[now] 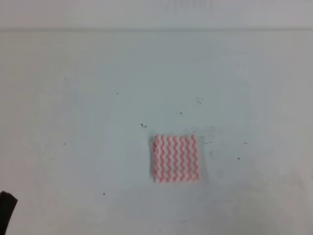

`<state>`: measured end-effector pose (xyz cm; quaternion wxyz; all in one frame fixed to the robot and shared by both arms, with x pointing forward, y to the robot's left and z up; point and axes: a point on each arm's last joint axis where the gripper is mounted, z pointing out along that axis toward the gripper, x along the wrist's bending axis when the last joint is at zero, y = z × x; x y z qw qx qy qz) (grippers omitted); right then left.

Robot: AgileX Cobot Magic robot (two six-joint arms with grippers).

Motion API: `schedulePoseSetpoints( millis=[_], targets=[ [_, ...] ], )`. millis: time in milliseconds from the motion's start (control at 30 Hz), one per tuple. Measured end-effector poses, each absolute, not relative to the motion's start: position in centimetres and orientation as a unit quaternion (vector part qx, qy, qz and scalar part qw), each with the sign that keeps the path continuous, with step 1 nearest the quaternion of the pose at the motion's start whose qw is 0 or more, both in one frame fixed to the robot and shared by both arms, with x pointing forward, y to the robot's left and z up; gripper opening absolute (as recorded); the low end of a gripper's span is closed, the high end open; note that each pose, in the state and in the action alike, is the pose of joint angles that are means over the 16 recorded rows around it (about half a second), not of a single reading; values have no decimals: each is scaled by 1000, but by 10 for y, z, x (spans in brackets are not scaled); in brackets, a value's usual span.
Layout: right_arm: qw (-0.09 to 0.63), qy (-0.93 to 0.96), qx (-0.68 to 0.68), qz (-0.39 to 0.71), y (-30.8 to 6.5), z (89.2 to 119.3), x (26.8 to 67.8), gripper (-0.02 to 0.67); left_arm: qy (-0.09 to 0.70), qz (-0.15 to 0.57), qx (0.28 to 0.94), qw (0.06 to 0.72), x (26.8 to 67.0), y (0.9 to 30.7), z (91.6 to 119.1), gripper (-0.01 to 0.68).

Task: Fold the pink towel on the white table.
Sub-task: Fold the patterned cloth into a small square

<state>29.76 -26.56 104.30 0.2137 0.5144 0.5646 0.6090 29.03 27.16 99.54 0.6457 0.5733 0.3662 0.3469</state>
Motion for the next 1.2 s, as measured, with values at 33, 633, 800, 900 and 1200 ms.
schedulePoseSetpoints(
  millis=[33,633,800,900,1200],
  targets=[
    [217,559,511,616,-267,1038,296,-18,368,350,571,645,290,273,992,-5],
    [233,530,499,645,-270,999,293,-18,413,393,545,615,294,286,980,-5],
    [244,538,492,639,-270,997,294,-18,420,399,540,611,295,288,980,-5],
    [255,543,485,637,-271,997,294,-18,422,401,539,609,295,288,980,-5],
    [297,560,475,610,-274,995,295,-18,428,403,533,609,295,290,981,-6]
  ],
)
